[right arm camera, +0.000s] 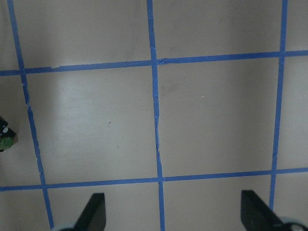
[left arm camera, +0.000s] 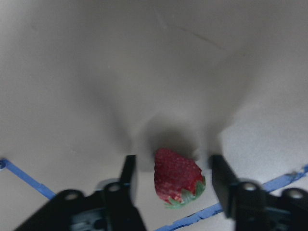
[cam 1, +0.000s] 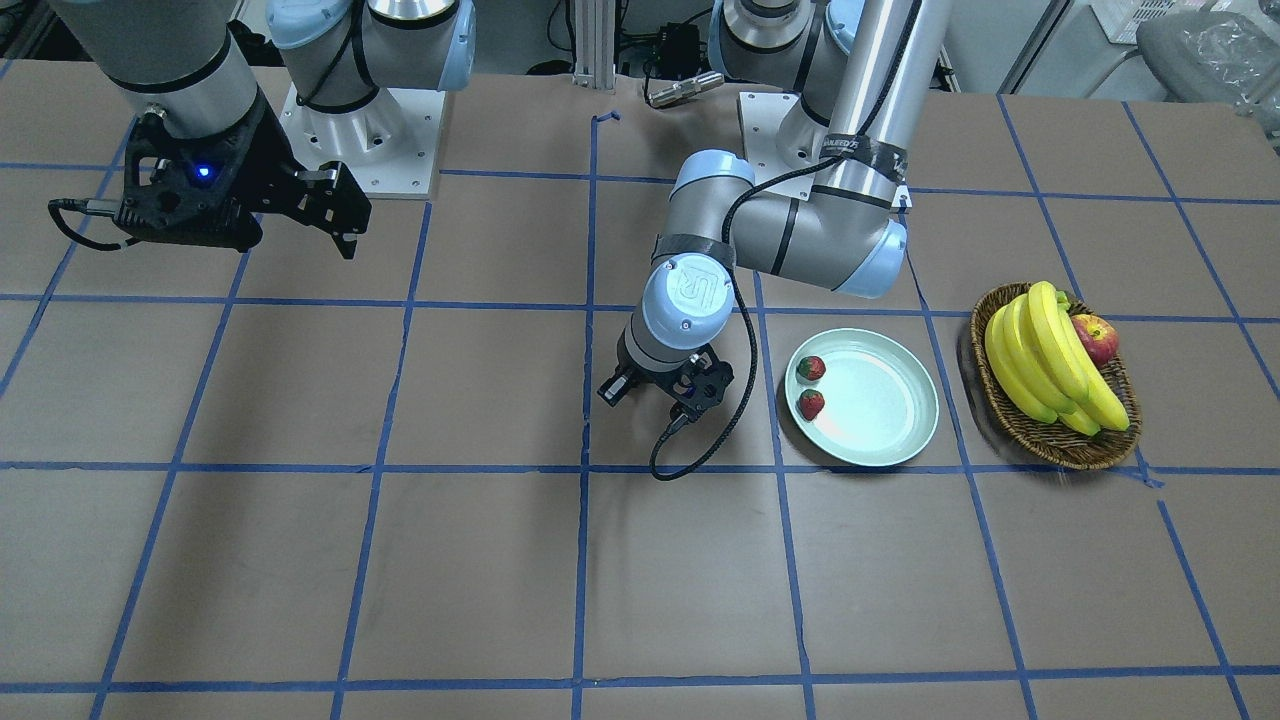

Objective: Collect all strawberries into plate
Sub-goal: 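Reach the left gripper to the last strawberry and grasp it, then place the last strawberry on the plate and open the left gripper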

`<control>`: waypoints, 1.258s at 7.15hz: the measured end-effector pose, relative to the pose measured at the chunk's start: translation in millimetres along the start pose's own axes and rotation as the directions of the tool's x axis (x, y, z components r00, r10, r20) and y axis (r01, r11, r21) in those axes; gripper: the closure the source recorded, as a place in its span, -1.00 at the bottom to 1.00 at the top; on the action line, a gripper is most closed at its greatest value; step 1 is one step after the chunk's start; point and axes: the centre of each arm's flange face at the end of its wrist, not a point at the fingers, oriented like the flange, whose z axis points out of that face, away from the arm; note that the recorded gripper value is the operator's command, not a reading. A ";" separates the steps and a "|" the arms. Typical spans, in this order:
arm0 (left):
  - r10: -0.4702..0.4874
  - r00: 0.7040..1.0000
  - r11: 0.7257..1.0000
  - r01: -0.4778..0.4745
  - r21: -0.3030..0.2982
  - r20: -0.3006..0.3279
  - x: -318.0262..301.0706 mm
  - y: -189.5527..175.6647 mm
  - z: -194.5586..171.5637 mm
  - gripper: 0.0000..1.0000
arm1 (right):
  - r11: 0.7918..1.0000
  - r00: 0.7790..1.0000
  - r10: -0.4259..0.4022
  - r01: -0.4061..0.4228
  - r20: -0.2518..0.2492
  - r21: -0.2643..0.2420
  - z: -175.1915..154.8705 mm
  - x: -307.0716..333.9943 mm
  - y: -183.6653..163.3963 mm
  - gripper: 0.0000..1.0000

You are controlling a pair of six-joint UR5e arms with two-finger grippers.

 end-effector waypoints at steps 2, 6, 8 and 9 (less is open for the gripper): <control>0.035 0.999 0.999 -0.034 0.018 -0.035 2.4 -2.6 -19.7 0.77 | 1.000 1.000 0.000 0.000 0.001 0.000 -0.1 -0.1 0.0 -1.00; 0.139 0.990 0.984 -0.136 0.119 -0.021 -39.6 -96.7 -93.3 0.74 | 1.000 1.000 0.000 0.000 -0.002 0.000 0.2 0.3 0.0 -1.00; 0.220 0.971 0.962 -0.233 0.146 0.095 -82.4 -146.5 -107.8 0.68 | 1.000 1.000 0.000 0.000 -0.002 0.000 0.2 0.1 0.0 -1.00; 0.242 0.957 0.951 -0.266 0.156 0.158 -98.3 -160.9 -110.2 0.03 | 1.000 1.000 -0.001 0.001 -0.002 0.000 0.2 -0.2 0.1 -1.00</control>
